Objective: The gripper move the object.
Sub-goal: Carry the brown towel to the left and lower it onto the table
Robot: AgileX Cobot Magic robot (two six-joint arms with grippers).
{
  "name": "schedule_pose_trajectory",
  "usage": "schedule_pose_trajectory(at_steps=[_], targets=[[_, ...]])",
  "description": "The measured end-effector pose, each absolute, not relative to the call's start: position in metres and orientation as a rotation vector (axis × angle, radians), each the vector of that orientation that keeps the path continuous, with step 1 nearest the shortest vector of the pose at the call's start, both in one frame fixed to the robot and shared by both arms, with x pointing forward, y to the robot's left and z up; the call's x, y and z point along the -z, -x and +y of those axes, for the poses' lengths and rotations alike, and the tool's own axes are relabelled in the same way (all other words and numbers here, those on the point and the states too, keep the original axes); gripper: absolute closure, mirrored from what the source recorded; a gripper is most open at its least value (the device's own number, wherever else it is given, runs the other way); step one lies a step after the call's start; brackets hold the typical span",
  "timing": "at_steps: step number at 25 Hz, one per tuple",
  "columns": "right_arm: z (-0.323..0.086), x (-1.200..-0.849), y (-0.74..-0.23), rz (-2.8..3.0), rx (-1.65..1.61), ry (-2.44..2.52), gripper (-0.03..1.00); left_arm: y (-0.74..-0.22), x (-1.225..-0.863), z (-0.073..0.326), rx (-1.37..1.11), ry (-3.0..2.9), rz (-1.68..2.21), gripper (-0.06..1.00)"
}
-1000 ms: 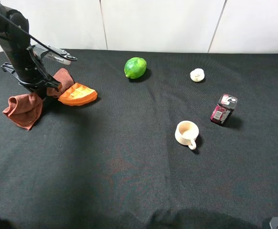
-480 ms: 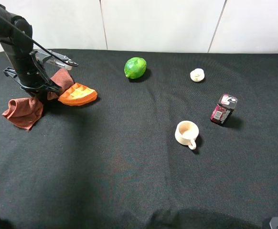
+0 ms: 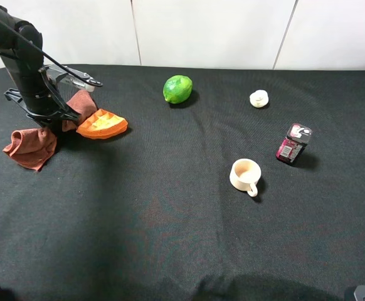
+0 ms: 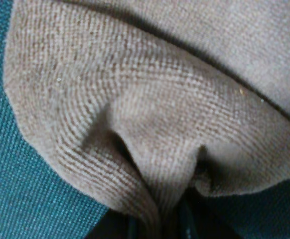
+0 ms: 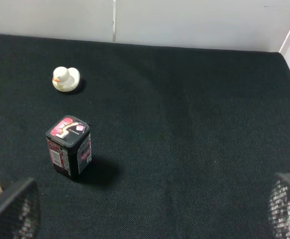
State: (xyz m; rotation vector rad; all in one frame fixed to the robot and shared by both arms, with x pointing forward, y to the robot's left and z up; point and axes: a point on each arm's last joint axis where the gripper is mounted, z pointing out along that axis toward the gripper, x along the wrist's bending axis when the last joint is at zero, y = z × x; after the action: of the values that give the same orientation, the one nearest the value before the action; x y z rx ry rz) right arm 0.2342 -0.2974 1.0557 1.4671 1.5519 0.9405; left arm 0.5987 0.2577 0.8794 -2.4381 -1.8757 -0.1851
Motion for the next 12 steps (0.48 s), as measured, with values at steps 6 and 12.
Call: schedule_pose_trajectory(at_steps=[6, 12], targets=[[-0.2974, -1.0557, -0.2342, 1.552, -0.940, -1.467, 0.27, -0.5984, -0.8794, 0.2578, 0.181, 2.434, -1.875, 0.75], [-0.2974, -1.0557, -0.2342, 1.552, -0.940, -1.467, 0.27, -0.5983, -0.8794, 0.2578, 0.180, 2.434, -1.875, 0.53]])
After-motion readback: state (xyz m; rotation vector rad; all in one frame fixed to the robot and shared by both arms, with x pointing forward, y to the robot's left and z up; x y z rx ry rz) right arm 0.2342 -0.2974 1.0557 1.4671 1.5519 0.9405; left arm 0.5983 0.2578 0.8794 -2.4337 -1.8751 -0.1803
